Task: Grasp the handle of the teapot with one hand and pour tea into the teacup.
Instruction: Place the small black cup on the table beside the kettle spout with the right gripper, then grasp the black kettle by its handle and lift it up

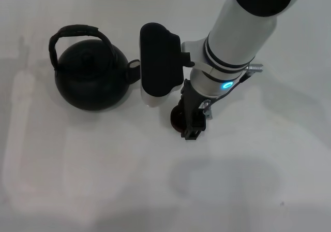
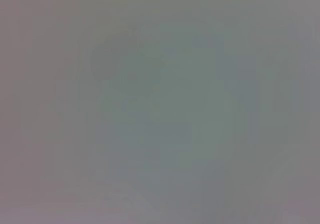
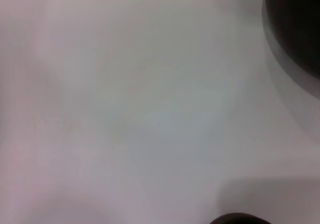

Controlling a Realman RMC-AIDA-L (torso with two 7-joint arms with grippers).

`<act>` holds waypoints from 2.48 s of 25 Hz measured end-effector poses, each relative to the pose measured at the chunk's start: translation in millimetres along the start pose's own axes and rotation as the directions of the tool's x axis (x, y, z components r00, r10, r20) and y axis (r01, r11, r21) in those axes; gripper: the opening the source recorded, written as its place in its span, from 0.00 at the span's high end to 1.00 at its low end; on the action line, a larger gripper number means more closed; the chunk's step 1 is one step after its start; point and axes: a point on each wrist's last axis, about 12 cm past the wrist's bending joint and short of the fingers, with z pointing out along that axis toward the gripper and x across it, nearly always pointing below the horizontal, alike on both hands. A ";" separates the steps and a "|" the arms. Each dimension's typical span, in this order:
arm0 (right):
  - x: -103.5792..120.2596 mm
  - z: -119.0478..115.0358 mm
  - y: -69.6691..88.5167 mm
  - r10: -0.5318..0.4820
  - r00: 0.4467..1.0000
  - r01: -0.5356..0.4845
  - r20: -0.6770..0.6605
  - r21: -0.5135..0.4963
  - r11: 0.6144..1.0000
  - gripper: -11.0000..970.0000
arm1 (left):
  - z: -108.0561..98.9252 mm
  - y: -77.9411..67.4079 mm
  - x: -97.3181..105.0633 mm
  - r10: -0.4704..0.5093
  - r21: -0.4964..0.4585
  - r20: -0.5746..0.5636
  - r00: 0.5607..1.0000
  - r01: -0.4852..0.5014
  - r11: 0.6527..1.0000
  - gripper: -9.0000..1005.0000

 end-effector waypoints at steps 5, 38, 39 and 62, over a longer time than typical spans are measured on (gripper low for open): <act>1.4 0.3 -1.3 0.004 1.000 -0.004 -0.003 0.001 1.000 0.20 | 0.3 -0.4 -0.1 -0.001 0.001 0.001 1.000 0.001 1.000 0.32; 3.8 2.2 -2.3 0.002 1.000 -0.002 0.014 0.002 1.000 0.10 | -1.9 -0.6 1.4 0.003 0.007 -0.007 1.000 -0.003 1.000 0.32; 4.3 2.5 -2.2 0.004 1.000 -0.004 0.019 0.001 1.000 0.10 | -1.9 -0.4 1.3 0.003 0.007 -0.006 1.000 -0.003 1.000 0.32; 72.3 -23.7 -34.7 0.339 0.800 -0.337 0.495 -0.098 0.936 0.10 | -2.4 3.6 -1.3 0.011 0.000 0.006 1.000 -0.011 1.000 0.32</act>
